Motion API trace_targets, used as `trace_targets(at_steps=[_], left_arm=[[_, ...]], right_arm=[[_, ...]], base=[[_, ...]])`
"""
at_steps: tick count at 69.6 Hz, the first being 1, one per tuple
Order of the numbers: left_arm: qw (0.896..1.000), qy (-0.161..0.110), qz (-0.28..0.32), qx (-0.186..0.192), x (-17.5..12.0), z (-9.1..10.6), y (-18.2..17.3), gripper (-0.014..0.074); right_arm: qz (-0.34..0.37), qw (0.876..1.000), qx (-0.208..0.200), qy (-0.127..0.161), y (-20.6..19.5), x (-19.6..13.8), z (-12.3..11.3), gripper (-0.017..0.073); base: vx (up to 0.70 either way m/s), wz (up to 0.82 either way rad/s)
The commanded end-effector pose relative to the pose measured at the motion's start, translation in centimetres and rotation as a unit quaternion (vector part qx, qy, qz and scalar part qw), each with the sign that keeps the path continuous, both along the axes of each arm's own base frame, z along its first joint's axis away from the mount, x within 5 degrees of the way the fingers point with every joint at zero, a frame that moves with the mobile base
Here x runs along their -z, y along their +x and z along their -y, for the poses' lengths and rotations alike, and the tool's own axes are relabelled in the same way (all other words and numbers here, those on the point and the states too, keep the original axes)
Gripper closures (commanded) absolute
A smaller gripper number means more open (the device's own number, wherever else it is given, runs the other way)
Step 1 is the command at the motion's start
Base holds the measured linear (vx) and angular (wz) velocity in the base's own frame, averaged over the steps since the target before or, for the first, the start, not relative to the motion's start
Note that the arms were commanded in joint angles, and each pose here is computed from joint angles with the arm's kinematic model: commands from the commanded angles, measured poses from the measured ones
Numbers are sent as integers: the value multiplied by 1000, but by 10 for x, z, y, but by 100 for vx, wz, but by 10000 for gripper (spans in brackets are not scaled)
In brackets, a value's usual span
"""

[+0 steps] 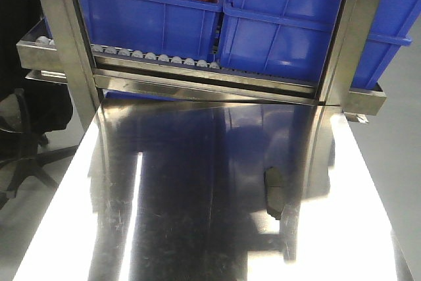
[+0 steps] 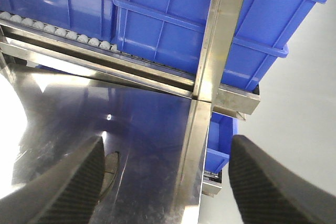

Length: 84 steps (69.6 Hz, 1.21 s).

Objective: Move and align brake pads A on conveyor
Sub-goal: 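Lift the brake pad with the left gripper and raise it away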

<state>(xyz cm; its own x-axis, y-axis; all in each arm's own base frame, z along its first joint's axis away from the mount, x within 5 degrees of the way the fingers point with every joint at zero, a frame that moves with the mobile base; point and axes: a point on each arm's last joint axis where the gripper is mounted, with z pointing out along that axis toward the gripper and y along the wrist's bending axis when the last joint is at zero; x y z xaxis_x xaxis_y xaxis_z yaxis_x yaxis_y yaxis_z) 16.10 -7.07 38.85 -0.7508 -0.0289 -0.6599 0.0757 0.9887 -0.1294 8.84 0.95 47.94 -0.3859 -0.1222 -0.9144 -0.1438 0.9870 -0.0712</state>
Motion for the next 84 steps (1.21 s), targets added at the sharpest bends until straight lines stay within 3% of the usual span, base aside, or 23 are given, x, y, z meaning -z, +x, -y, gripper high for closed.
trace_targets(at_steps=[1, 32, 39, 54, 69, 84], left_arm=[[999, -18, 50, 4, -14, 0, 0, 599], [999, -18, 50, 4, -14, 0, 0, 599], [999, -18, 50, 4, -14, 0, 0, 599], [999, -18, 50, 4, -14, 0, 0, 599], [999, -18, 50, 4, -14, 0, 0, 599], [999, -18, 50, 4, -14, 0, 0, 599]], right_arm=[[35, 999, 1, -1, 6, -10, 0, 82], [72, 997, 5, 2, 10, -16, 1, 82], [63, 998, -7, 23, 14, -15, -3, 82], [-16, 996, -50, 70, 43, 0, -14, 82], [-141, 986, -55, 74, 89, 31, -16, 82], [-189, 977, -35, 88, 128, 52, -16, 82]], base=[[0, 0], [0, 0], [0, 0], [0, 0], [0, 0], [0, 0]])
